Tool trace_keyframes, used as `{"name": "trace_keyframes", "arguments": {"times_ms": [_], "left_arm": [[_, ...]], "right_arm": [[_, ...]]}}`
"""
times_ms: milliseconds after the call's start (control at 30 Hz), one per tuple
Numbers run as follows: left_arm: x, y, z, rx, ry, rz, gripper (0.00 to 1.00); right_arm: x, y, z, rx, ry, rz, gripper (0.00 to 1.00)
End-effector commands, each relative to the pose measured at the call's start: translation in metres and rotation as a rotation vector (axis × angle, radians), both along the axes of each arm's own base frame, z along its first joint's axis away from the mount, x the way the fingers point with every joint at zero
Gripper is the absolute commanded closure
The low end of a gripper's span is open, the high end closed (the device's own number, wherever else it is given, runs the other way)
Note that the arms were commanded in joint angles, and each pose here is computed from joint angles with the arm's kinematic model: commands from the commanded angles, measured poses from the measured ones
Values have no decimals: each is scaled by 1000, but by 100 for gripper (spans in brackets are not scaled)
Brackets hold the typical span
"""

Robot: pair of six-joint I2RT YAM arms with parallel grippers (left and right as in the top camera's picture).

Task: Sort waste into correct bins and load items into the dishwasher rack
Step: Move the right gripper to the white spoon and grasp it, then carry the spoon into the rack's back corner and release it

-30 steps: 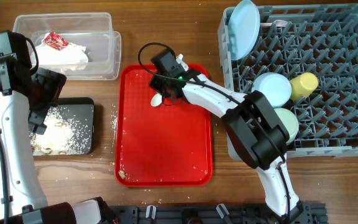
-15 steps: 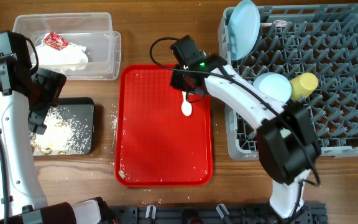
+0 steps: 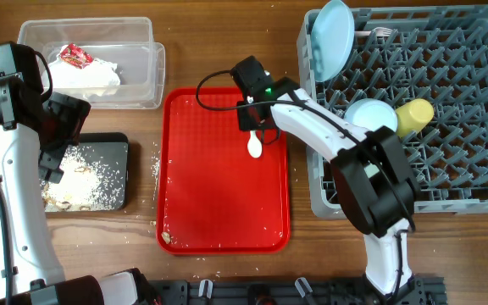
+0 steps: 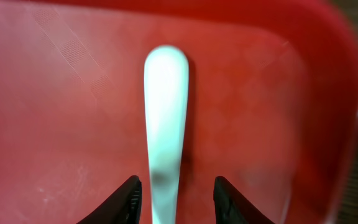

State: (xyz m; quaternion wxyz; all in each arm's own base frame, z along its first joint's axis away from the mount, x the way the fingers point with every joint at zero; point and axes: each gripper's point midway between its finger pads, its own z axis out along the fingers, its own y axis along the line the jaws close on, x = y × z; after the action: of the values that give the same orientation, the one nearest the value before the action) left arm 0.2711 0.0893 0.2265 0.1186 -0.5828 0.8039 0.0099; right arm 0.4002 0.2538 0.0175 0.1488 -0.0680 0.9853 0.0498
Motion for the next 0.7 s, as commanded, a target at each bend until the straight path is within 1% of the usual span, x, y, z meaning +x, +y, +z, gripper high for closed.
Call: {"name": "trace_keyframes", "arguments": {"times_ms": [0, 433, 467, 500, 567, 667], "left_arm": [[0, 2, 5, 6, -17, 9, 0], [0, 2, 5, 6, -17, 9, 0], [0, 2, 5, 6, -17, 9, 0], [0, 2, 5, 6, -17, 9, 0], [0, 2, 5, 6, -17, 8, 0], [0, 2, 5, 6, -17, 9, 0]], "right_arm": [[-8, 5, -16, 18, 52, 34, 60], [-25, -5, -32, -7, 108, 32, 59], [-28, -6, -33, -14, 120, 32, 60], [-30, -8, -34, -22, 132, 31, 63], [-35, -11, -35, -35, 151, 30, 72], [-37, -13, -35, -40, 162, 20, 79]]}}
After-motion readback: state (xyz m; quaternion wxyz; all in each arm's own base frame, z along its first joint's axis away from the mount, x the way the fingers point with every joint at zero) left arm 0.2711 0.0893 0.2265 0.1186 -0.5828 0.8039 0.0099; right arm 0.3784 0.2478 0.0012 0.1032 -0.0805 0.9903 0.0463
